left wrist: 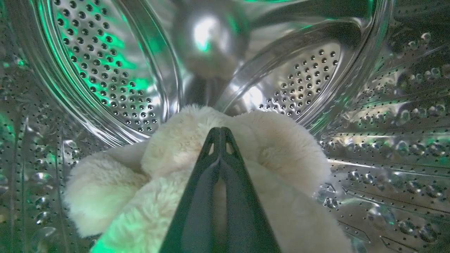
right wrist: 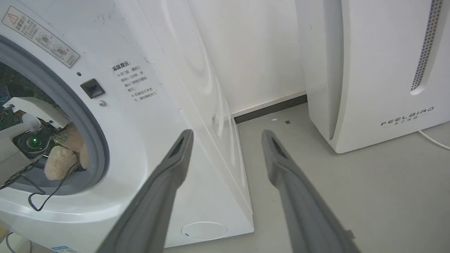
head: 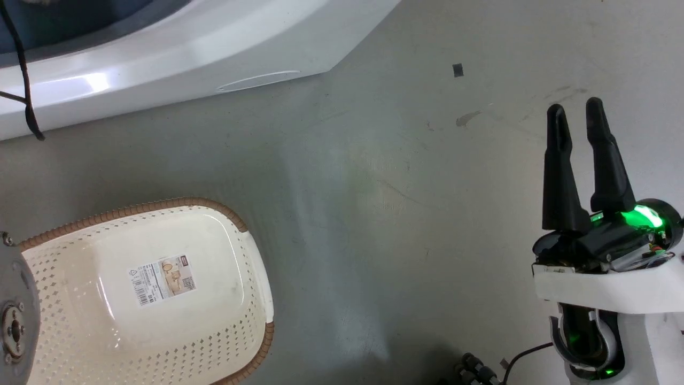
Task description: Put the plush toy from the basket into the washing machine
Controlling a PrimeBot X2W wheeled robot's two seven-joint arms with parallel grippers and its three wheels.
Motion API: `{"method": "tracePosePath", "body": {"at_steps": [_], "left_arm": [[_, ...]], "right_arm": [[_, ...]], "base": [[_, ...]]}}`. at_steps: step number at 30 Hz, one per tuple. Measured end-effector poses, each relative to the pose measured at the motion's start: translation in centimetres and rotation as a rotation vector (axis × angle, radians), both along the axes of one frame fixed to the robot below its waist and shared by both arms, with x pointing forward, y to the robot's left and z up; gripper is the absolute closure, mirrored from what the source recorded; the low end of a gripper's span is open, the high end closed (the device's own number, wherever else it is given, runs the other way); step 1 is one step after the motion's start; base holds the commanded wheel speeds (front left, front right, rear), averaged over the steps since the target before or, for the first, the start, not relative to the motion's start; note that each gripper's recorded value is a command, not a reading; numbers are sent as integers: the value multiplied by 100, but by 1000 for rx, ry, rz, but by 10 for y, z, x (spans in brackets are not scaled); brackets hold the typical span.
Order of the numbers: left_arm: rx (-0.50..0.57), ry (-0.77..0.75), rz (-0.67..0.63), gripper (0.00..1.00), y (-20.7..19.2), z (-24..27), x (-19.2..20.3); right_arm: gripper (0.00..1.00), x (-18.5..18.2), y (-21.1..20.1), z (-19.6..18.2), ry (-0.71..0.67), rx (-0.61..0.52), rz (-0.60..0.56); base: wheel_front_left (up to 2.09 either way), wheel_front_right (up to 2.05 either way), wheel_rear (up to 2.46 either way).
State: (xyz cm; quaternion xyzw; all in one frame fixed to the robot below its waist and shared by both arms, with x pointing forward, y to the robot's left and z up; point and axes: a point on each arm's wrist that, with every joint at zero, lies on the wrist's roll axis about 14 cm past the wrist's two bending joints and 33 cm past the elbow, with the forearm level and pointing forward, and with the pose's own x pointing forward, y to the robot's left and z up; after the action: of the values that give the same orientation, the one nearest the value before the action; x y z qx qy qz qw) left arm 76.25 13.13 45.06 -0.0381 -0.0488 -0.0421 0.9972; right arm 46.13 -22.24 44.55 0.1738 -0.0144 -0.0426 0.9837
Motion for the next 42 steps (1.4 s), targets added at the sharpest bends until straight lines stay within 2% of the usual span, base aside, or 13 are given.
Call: {"method": "tracePosePath", "body": {"at_steps": [1,2,10,16,32,42], "left_arm": [[-4,-1,9,53,2,0,0],[-5,-1,14,0,3,1,0],[44,55,-10,0,-2,-4,-23],[56,82,-29,0,-5,-2,-57],[45,-52,61,0,19,63,-186],[66,-58,87,0,30,77,-273]], "right_arm": [[0,0,1,-1,2,2,3],[0,1,2,-1,1,3,6],[0,2,13,13,-34,10,38],[0,0,22,28,-70,11,61],[0,-27,39,77,-165,-81,108],[0,-56,43,93,-190,-124,114]], "base": [[0,0,0],[0,0,0],[0,0,0],[0,0,0],[0,0,0],[0,0,0]]}}
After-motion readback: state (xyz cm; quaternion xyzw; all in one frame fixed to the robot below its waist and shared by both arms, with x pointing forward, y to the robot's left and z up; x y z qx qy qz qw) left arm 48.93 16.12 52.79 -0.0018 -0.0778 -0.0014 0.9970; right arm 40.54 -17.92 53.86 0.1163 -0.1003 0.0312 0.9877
